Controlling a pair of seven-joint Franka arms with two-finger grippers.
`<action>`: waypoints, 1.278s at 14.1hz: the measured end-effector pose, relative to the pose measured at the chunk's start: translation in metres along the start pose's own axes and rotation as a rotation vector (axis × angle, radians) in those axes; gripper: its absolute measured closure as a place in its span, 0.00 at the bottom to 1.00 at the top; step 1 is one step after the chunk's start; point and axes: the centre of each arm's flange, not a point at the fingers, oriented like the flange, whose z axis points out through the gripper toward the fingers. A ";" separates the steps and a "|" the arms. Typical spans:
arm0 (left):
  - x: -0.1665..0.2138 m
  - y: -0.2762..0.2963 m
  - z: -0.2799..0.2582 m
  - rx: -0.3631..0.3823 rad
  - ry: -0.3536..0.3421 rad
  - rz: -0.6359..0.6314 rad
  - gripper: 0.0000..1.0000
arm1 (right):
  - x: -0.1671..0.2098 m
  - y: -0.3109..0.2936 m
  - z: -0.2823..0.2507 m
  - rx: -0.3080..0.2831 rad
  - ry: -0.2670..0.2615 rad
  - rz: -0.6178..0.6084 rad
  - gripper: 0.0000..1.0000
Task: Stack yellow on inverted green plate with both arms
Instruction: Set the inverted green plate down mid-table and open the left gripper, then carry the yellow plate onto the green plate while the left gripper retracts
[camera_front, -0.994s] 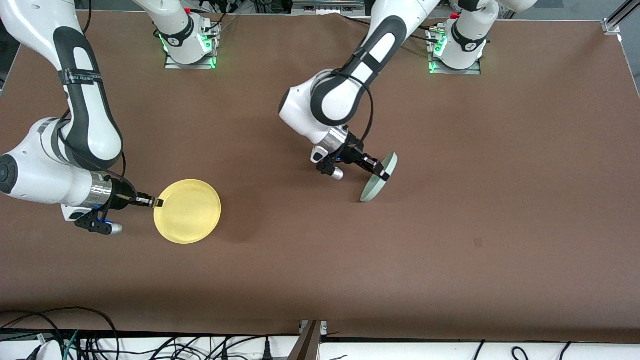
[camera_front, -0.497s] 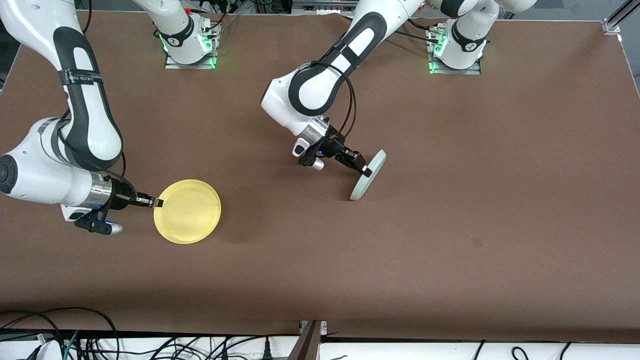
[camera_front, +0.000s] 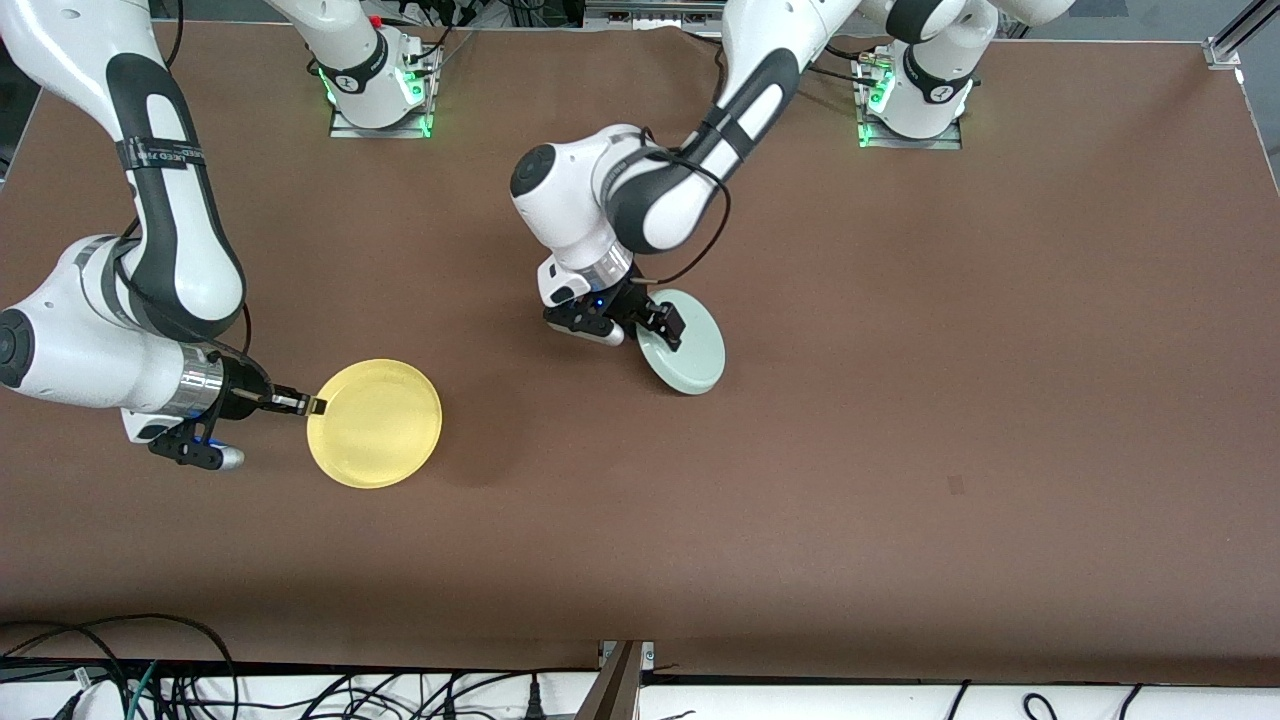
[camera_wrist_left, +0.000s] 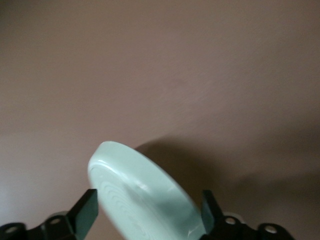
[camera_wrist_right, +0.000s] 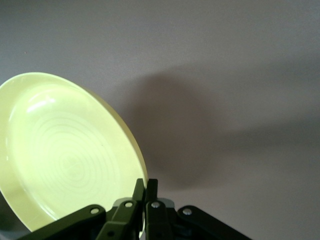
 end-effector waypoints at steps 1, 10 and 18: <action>0.007 -0.002 0.005 -0.074 0.006 -0.034 0.00 | 0.000 0.001 0.000 0.000 0.001 0.001 0.97; 0.058 -0.191 0.004 -0.070 -0.107 -0.291 0.00 | 0.001 0.003 -0.001 0.002 0.001 0.005 0.97; 0.026 -0.488 -0.076 -0.087 -0.180 -0.271 0.00 | -0.019 -0.051 0.041 0.020 -0.077 0.022 0.97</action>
